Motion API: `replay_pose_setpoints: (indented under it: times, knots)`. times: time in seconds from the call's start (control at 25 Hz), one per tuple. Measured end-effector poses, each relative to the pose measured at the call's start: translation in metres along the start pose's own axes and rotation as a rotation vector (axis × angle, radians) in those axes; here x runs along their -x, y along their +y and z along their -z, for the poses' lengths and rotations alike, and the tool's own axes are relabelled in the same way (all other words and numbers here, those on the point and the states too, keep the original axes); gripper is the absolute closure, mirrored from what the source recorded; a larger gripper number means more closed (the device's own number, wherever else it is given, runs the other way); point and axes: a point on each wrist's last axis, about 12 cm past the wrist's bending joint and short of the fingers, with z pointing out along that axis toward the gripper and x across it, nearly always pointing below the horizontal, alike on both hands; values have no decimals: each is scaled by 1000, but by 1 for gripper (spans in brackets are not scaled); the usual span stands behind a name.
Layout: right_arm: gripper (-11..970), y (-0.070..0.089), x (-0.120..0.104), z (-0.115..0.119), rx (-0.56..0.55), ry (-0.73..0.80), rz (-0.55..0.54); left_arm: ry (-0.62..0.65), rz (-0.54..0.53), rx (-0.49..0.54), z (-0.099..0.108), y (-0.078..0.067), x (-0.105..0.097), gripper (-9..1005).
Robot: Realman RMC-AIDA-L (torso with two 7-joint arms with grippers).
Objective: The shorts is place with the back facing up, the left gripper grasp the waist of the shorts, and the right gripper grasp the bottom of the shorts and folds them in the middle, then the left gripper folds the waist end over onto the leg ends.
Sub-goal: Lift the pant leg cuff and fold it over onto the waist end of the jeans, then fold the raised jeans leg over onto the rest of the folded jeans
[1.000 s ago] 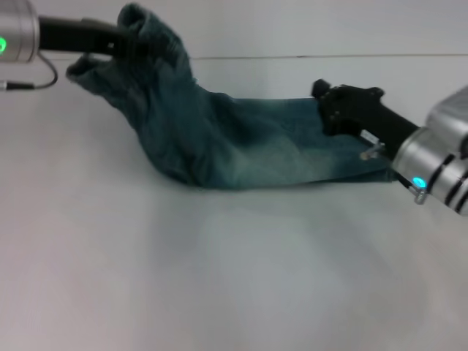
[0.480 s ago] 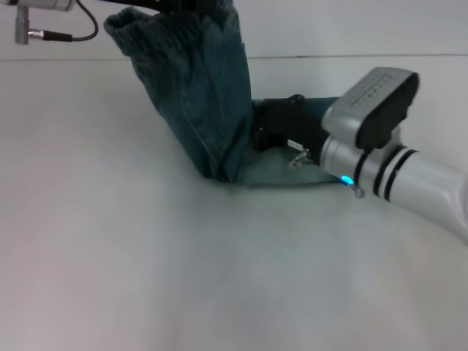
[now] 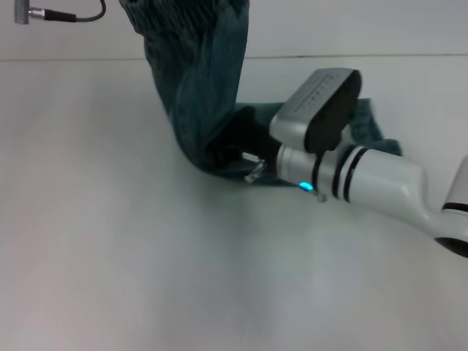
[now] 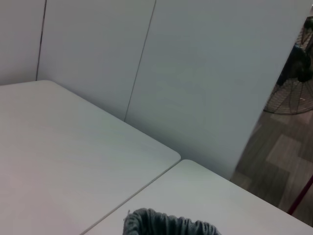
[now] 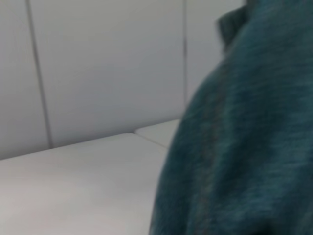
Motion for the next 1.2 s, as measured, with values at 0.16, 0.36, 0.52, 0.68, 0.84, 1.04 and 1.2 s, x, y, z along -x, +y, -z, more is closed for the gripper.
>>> replay_pose_setpoints:
  times: [0.16, 0.36, 0.52, 0.68, 0.84, 1.04, 1.2]
  knots:
    - [919, 17, 5, -11, 59, 12, 9, 0, -11, -7, 1, -4, 3, 894]
    - [912, 32, 9, -19, 112, 30, 32, 0, -4, -9, 0, -4, 1, 895]
    - [906, 33, 3, -16, 106, 45, 22, 1, 11, -7, -1, -2, -8, 895]
    - [901, 24, -14, -2, 58, 71, -6, 8, 30, -6, -1, -1, -21, 895]
    - [895, 12, -35, 20, -22, 55, -77, 21, 44, -12, -7, -3, -35, 895]
    - [888, -9, -52, 60, -191, -100, -212, 17, 51, -32, -20, -8, -45, 896]
    - [883, -34, -55, 91, -336, -240, -281, 0, 46, -51, -38, -14, -52, 896]
